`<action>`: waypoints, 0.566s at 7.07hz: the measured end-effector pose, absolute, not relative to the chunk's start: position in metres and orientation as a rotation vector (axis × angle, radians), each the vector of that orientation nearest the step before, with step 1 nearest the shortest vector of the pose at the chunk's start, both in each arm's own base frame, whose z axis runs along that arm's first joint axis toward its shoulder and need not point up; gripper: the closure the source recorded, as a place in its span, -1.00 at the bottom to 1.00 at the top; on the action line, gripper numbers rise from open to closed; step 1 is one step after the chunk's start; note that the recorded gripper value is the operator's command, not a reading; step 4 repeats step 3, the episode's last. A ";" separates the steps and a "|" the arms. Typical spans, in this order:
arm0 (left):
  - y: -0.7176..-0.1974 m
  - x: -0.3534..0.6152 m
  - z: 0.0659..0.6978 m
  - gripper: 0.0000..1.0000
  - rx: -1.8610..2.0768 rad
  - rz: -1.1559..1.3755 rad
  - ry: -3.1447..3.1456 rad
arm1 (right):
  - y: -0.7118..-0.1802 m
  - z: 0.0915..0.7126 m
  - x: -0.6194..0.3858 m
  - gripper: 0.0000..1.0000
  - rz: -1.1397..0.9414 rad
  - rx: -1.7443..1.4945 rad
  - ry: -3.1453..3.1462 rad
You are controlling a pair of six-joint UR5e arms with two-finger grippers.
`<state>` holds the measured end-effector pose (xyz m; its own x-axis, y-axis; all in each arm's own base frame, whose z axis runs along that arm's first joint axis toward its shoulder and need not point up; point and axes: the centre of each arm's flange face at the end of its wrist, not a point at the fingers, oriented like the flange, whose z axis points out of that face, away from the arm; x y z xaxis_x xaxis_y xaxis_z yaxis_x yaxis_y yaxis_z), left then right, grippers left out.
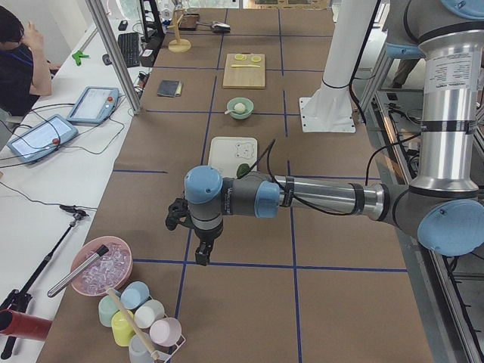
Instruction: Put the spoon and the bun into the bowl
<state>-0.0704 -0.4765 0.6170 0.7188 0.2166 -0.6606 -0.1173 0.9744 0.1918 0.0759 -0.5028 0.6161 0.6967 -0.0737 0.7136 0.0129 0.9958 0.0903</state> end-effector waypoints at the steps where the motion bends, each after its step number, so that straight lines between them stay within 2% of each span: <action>1: -0.477 -0.070 0.617 -1.00 0.141 0.186 0.747 | -0.502 0.620 0.075 -1.00 -0.045 0.072 -0.799; 4: -0.477 -0.070 0.616 -1.00 0.143 0.187 0.746 | -0.504 0.633 0.075 -1.00 -0.035 0.047 -0.805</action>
